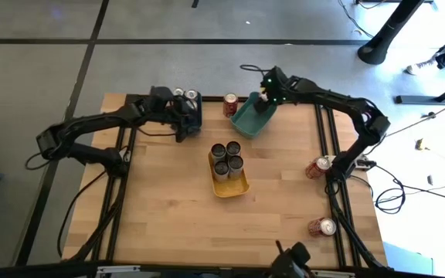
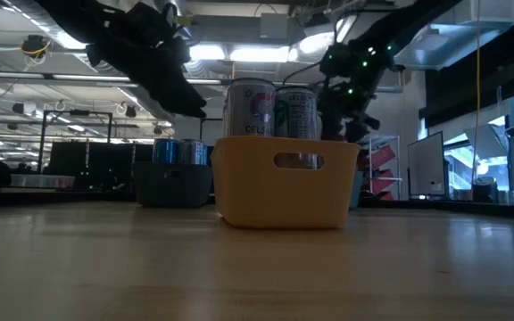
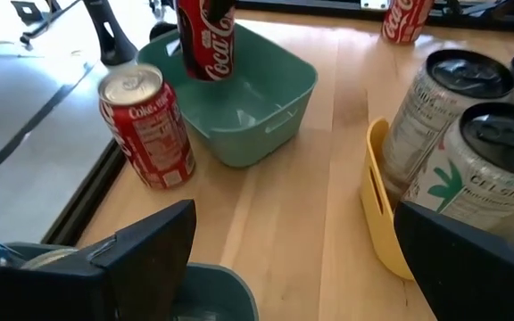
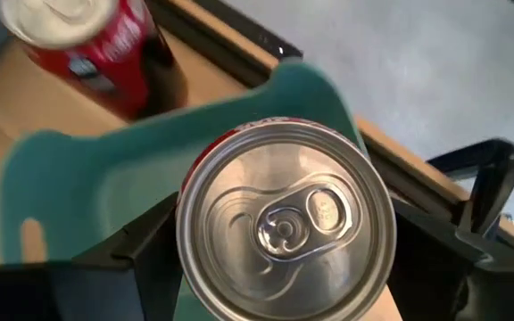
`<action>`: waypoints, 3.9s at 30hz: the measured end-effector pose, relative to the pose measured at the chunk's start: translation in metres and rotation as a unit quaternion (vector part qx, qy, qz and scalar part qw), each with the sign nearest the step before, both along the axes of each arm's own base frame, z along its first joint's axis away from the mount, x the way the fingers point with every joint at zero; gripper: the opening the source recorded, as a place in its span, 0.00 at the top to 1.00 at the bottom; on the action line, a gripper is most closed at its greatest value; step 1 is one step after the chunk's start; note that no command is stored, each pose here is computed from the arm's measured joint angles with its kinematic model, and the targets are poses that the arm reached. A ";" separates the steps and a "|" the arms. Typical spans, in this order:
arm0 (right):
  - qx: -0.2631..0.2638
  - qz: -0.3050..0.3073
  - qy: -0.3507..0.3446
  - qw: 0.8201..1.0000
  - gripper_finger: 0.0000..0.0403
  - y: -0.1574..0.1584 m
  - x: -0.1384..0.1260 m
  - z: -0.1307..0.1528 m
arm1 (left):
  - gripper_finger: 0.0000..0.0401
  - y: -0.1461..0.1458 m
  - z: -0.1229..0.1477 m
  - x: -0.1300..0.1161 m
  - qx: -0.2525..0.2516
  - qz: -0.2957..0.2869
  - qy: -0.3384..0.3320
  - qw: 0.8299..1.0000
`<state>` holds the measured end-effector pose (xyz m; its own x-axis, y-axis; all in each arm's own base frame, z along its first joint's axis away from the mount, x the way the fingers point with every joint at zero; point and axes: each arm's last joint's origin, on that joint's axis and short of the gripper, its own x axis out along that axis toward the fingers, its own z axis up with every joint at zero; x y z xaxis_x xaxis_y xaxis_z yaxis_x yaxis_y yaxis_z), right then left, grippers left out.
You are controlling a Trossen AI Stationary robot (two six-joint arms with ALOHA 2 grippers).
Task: Sort soda cans
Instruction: Put the top right red soda can into the green bin, then put the top red soda can into the green bin
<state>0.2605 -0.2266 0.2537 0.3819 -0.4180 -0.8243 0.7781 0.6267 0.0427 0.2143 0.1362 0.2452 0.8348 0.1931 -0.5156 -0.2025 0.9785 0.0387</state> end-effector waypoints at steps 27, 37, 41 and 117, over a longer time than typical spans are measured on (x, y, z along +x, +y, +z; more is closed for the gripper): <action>0.015 0.001 0.095 0.995 0.07 -0.007 0.002 -0.032 | 0.08 0.002 -0.008 0.003 -0.011 0.000 0.015 1.000; -0.030 -0.009 0.043 0.999 0.08 0.015 -0.017 0.022 | 0.08 0.002 -0.008 0.004 -0.011 0.000 0.015 1.000; -0.025 0.021 0.031 0.999 0.08 0.036 -0.012 0.032 | 0.08 0.002 -0.008 0.004 -0.011 0.000 0.015 1.000; -0.085 0.147 -0.010 0.985 0.08 0.030 0.060 0.065 | 0.08 0.002 -0.008 0.004 -0.006 -0.002 0.012 1.000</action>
